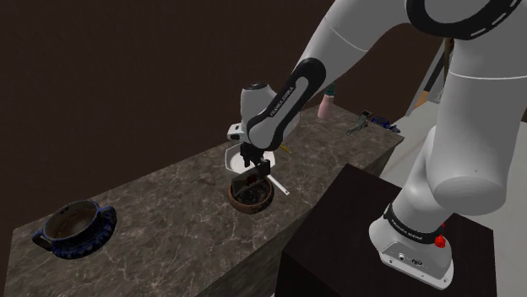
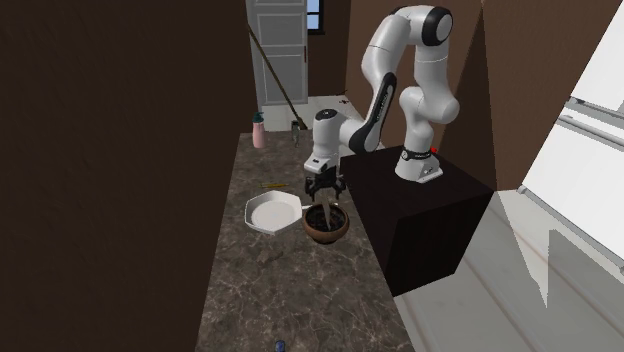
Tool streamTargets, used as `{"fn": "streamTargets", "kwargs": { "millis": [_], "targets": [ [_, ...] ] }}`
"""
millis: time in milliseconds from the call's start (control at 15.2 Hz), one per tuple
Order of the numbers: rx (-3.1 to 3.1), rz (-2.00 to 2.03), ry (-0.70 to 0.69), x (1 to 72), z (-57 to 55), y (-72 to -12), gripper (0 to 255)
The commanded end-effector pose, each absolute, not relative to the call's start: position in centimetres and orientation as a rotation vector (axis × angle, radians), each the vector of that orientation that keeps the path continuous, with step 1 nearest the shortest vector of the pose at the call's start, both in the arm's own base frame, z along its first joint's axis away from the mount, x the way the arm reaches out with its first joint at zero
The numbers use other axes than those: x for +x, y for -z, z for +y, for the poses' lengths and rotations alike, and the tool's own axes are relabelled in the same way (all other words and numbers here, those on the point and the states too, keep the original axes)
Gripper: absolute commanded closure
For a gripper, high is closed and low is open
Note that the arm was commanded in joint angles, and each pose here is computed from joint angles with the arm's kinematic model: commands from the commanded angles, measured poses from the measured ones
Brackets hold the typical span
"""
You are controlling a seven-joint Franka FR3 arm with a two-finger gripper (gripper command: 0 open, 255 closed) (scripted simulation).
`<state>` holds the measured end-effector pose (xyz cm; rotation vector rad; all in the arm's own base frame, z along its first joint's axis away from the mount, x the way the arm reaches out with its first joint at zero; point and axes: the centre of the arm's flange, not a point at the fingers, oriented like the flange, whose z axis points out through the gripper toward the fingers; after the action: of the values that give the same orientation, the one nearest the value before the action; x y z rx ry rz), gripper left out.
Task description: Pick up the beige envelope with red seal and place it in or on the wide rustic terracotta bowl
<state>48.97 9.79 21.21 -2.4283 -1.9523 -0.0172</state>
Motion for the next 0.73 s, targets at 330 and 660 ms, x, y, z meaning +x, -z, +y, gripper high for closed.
{"fn": "streamTargets", "kwargs": {
  "millis": [330, 660],
  "targets": [
    [-2.428, -1.952, 0.017, 48.9, 9.8, -25.5, 0],
    [-2.428, -1.952, 0.017, 48.9, 9.8, -25.5, 0]
  ]
}}
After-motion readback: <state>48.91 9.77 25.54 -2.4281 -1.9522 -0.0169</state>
